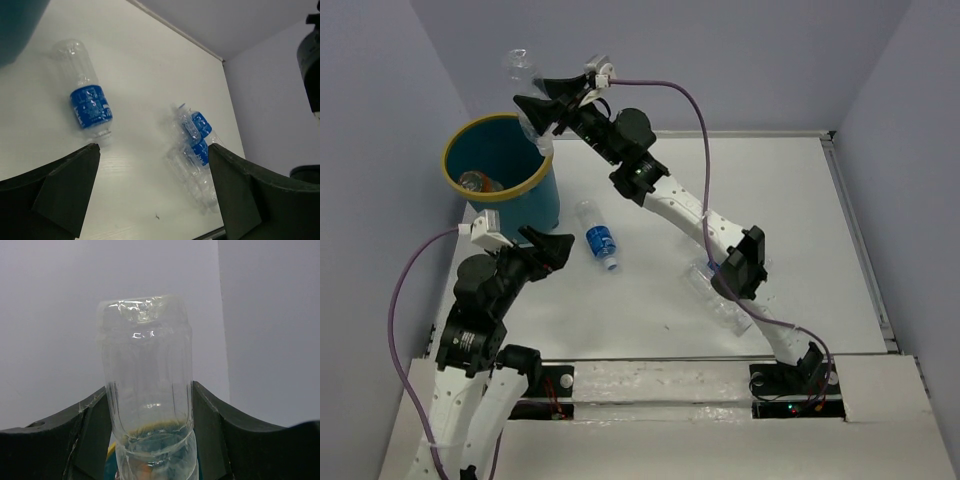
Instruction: Put the plastic bottles in the bin
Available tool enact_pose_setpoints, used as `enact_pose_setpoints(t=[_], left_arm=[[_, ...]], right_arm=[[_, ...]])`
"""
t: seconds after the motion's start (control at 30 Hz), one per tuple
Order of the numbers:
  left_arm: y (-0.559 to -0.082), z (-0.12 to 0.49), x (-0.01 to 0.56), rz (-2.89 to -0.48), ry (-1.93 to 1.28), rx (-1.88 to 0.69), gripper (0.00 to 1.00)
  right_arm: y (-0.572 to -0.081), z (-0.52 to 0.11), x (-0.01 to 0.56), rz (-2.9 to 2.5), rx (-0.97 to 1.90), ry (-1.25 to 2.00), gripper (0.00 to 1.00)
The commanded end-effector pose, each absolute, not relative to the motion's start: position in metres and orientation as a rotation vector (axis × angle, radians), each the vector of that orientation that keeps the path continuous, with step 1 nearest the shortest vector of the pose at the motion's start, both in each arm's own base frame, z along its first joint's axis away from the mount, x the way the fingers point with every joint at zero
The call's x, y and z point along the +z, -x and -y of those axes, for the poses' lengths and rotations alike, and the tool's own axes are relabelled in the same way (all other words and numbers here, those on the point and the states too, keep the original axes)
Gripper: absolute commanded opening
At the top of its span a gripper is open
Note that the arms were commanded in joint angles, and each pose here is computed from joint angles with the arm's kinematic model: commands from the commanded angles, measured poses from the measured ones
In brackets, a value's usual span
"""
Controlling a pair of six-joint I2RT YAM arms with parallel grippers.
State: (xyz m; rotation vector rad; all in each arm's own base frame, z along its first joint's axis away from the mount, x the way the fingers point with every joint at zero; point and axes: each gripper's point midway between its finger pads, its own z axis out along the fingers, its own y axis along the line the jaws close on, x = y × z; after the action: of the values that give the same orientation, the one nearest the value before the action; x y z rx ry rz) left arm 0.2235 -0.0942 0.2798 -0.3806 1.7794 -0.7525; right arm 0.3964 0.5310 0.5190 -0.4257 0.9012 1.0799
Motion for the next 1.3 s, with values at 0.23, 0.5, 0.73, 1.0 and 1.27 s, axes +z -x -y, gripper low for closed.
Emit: enact_pose_setpoints(t=[0.23,0.5,0.73,1.0,1.27], left_arm=[[-0.197,0.141,0.196,-1.999,0.443,-1.067,0.99],[-0.2,0.136,0.162,-2.034,0.521,-1.024,0.99],[-0.215,0.129,0.14,-2.056,0.566,-0.937,0.99],[-0.24,0.121,0.148,-2.014,0.597,-0.846,0.99],[-0.286,0.119,0.15,-1.979,0.648,-0.707,0.99]], right_arm=[[-0.417,-0.525,0.516,-0.766,1.128,0.191,0.39],[-0.429,-0.531,0.494,-0.807,1.157,0.139,0.39],[-0.431,-0.573,0.43,-0.93,1.107,0.266,0.47],[-0.405,-0.569,0.46,-0.929,1.09,0.385,0.96],[-0.376,-0.536,0.474,-1.048,1.014,0.511,1.0]])
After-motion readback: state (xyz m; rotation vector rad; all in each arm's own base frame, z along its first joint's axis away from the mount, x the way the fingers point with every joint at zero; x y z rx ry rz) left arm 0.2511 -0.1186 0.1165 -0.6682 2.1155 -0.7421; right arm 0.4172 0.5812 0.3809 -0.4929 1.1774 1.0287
